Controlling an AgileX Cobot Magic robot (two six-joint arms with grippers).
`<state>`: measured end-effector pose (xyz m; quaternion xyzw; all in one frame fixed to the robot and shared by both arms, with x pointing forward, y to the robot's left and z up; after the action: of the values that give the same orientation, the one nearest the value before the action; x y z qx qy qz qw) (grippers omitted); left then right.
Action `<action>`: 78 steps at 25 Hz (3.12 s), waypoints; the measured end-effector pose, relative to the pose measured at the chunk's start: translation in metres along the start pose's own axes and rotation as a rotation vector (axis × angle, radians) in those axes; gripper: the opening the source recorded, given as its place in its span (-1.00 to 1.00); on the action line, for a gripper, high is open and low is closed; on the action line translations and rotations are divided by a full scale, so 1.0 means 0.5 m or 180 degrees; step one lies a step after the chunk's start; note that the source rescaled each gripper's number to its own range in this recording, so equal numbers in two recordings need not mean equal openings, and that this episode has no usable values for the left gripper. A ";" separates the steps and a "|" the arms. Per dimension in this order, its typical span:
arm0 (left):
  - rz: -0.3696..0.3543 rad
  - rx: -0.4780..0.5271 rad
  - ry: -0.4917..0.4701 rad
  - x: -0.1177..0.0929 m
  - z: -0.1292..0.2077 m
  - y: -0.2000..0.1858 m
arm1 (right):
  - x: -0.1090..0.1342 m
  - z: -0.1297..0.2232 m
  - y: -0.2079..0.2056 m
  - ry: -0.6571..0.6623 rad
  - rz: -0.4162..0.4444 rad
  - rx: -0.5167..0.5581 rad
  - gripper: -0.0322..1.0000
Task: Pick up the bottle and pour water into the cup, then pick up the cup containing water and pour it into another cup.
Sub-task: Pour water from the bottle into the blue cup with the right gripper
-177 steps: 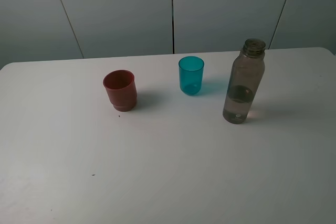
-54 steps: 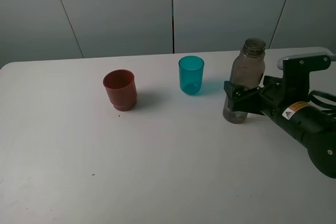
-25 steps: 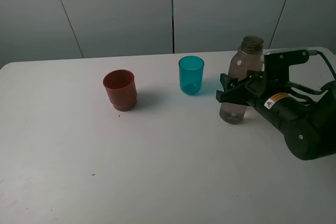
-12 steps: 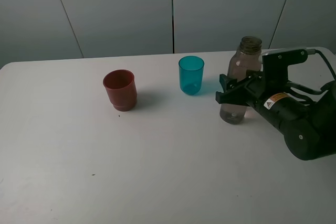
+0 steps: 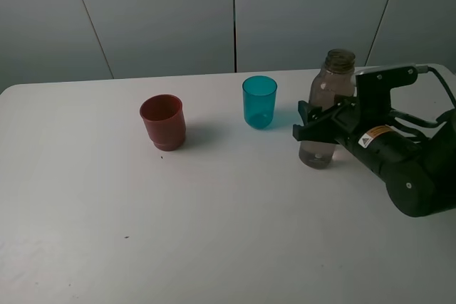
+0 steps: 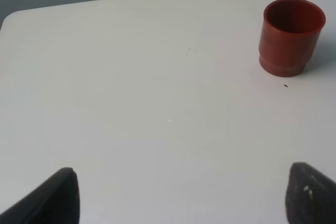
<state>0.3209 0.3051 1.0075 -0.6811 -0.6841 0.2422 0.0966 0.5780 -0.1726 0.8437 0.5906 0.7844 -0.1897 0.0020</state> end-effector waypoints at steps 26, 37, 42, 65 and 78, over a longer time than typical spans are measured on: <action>0.0000 0.0000 -0.0006 0.000 0.000 0.000 | -0.095 -0.160 0.147 -0.2426 -0.0040 0.0542 -0.94; 0.0000 0.0000 -0.0006 0.000 0.000 0.000 | -0.082 -0.095 0.205 -0.3396 -0.0262 0.0784 -0.94; 0.0000 0.0000 -0.0006 0.000 0.000 0.000 | -0.079 -0.079 0.210 -0.3745 -0.0340 0.0828 -0.94; 0.0000 0.0000 -0.0006 0.000 0.000 0.000 | -0.095 -0.135 0.239 -0.4985 -0.0177 0.0625 -0.94; 0.0000 0.0000 -0.0006 0.000 0.000 0.000 | -0.100 -0.150 0.240 -0.5260 -0.0072 0.0560 -0.94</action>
<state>0.3209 0.3051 1.0075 -0.6809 -0.6842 0.2428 0.0960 0.7211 -0.1685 0.8891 0.2512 0.5184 -0.6229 0.5293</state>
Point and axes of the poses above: a point on each arm's last joint axis where the gripper is mounted, y pointing out along that axis toward the gripper, x along the wrist's bending axis when the last joint is at zero, z = x × y, the point moved 10 cm from there along y, pointing out along that axis toward the gripper, and after that the axes turned 15 degrees about -y, right-handed, at the moved point
